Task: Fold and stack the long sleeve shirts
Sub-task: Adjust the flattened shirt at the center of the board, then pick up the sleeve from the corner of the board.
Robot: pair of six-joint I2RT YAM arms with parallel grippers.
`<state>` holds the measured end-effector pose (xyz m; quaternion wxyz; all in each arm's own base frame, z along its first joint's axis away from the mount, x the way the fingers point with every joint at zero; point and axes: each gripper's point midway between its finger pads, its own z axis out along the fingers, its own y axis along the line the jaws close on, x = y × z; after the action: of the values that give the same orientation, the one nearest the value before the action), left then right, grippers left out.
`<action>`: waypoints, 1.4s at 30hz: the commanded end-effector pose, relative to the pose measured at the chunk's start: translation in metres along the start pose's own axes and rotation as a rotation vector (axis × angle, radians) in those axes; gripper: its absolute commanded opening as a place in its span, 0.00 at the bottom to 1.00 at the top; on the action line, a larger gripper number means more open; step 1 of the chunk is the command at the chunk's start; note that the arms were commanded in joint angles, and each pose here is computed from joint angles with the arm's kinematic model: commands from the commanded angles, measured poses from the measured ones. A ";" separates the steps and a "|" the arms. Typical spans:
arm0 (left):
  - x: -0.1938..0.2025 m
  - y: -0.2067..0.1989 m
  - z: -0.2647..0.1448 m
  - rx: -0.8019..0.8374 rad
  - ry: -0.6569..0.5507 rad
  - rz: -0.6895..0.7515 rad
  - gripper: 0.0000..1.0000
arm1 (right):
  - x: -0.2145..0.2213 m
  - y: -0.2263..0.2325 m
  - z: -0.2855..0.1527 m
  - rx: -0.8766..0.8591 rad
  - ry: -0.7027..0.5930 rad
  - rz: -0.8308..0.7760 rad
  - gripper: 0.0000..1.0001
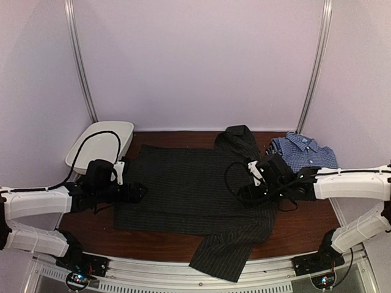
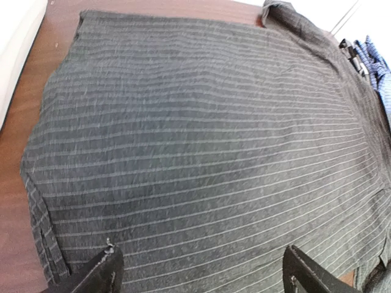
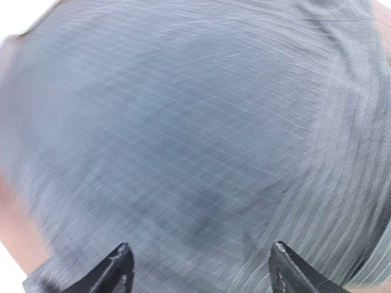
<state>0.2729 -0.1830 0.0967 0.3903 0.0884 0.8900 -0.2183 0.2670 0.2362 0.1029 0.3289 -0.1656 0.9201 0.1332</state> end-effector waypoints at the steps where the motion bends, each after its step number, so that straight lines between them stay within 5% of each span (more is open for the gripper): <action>1: -0.018 -0.011 -0.002 0.038 -0.031 0.034 0.92 | 0.039 0.042 -0.038 -0.134 0.046 -0.059 0.82; 17: -0.047 -0.007 -0.005 -0.040 -0.060 0.025 0.94 | 0.159 0.182 -0.071 -0.427 0.196 -0.448 0.78; 29: -0.038 -0.005 -0.008 -0.037 -0.056 0.012 0.94 | 0.200 0.193 -0.039 -0.379 0.332 -0.573 0.76; 34: -0.035 -0.003 -0.007 -0.039 -0.055 0.013 0.94 | 0.205 0.188 -0.031 -0.333 0.356 -0.600 0.62; 42: -0.030 -0.001 -0.005 -0.041 -0.050 0.017 0.94 | 0.197 0.182 -0.034 -0.297 0.337 -0.600 0.14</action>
<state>0.2851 -0.1811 0.1147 0.3971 0.0852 0.8929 -0.1942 0.0303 0.3518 0.0217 0.1652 -0.4925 0.8410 0.1511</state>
